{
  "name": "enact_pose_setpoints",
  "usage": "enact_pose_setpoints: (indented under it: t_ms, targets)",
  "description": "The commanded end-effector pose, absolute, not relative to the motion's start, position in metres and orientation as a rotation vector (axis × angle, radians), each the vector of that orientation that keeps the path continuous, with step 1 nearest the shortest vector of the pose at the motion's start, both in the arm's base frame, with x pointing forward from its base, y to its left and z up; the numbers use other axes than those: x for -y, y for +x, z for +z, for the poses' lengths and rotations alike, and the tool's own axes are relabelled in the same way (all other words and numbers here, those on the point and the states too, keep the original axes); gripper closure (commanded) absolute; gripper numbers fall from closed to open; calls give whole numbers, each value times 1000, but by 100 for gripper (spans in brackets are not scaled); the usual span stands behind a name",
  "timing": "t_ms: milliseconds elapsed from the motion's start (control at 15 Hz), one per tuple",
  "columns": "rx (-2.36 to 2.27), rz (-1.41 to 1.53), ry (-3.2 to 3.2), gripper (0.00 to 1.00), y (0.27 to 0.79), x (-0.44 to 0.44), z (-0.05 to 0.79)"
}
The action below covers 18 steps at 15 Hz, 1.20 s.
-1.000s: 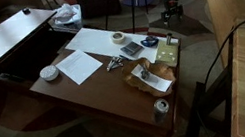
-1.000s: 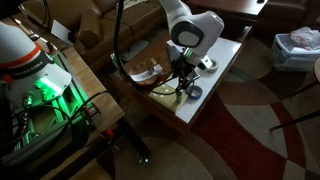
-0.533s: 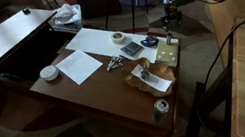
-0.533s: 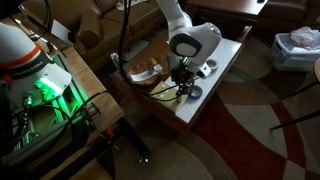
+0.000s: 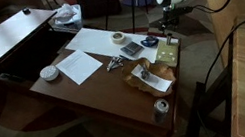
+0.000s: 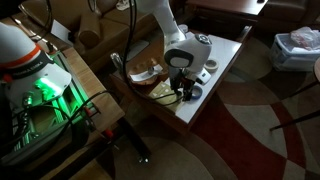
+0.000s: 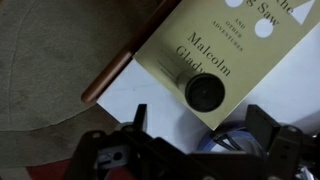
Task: Pick up the silver object from the book and put it on the table
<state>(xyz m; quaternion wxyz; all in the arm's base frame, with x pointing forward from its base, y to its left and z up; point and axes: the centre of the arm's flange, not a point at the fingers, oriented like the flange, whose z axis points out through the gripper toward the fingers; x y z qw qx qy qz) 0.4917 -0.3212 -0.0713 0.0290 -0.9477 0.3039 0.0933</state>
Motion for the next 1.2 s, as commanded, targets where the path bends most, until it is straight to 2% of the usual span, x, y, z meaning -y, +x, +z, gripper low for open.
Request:
enact_pose_setpoints:
  t_ms: [0, 67, 133, 267, 667, 933, 1133]
  targets:
    - [-1016, 289, -2940, 10, 492, 320, -84]
    - [-1026, 319, -2947, 19, 489, 318, -85]
    - [-1039, 348, -2960, 21, 487, 317, -84]
    - [-1049, 360, -2964, 43, 485, 318, -82]
    - [-1000, 498, -2952, 89, 481, 308, -82]
    - [-945, 616, -2924, 89, 469, 303, -63]
    - [-703, 649, -2906, 89, 464, 275, -45]
